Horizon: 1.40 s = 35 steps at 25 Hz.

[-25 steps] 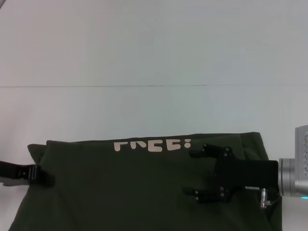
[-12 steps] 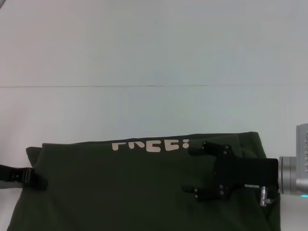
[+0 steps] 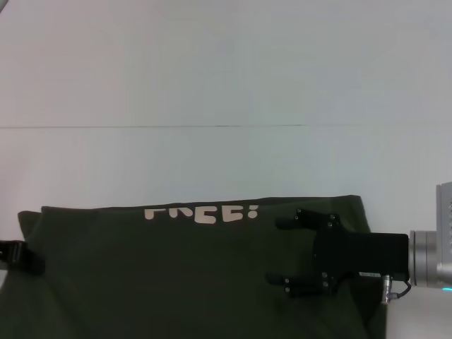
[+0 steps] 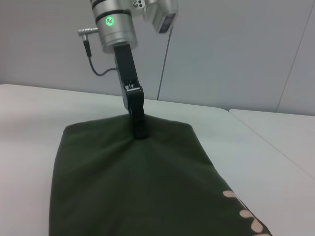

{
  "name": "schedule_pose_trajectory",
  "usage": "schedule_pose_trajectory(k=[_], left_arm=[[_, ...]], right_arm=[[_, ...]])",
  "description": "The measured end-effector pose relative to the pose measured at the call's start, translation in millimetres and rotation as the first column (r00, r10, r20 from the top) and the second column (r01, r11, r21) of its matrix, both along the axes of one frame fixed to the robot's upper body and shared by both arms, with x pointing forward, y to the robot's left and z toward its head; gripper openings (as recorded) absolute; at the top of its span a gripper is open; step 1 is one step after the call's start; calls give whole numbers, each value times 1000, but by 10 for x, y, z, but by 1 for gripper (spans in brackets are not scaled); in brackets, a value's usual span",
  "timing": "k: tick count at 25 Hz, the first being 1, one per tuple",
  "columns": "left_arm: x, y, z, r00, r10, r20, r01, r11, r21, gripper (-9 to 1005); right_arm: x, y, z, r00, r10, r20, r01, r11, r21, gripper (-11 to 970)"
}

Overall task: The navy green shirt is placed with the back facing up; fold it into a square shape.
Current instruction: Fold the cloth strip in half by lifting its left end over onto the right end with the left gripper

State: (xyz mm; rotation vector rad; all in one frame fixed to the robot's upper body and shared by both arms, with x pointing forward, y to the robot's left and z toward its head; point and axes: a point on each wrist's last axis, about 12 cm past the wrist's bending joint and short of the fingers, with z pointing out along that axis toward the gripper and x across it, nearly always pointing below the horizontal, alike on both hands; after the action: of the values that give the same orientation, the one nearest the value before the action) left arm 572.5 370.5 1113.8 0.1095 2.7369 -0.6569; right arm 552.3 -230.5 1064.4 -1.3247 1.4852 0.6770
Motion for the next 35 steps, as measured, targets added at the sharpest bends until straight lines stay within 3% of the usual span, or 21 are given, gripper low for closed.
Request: schedule_pose_trajectory(k=[10, 20, 28, 35], left_arm=[[14, 273, 278, 1000, 30, 4, -30, 997, 67, 60], [43, 312, 413, 1000, 22, -9, -21, 996, 90, 61], [50, 183, 523, 997, 17, -77, -16, 1000, 6, 62], [86, -22, 644, 997, -34, -67, 23, 988, -155, 62]], right_arm=[[-8, 9, -3, 1000, 6, -4, -6, 1000, 3, 919], [-8, 14, 2, 1000, 12, 1, -12, 1000, 4, 920], [-8, 41, 4, 1000, 28, 5, -28, 1000, -1, 919], [-18, 34, -4, 1000, 24, 4, -24, 1000, 1, 919]])
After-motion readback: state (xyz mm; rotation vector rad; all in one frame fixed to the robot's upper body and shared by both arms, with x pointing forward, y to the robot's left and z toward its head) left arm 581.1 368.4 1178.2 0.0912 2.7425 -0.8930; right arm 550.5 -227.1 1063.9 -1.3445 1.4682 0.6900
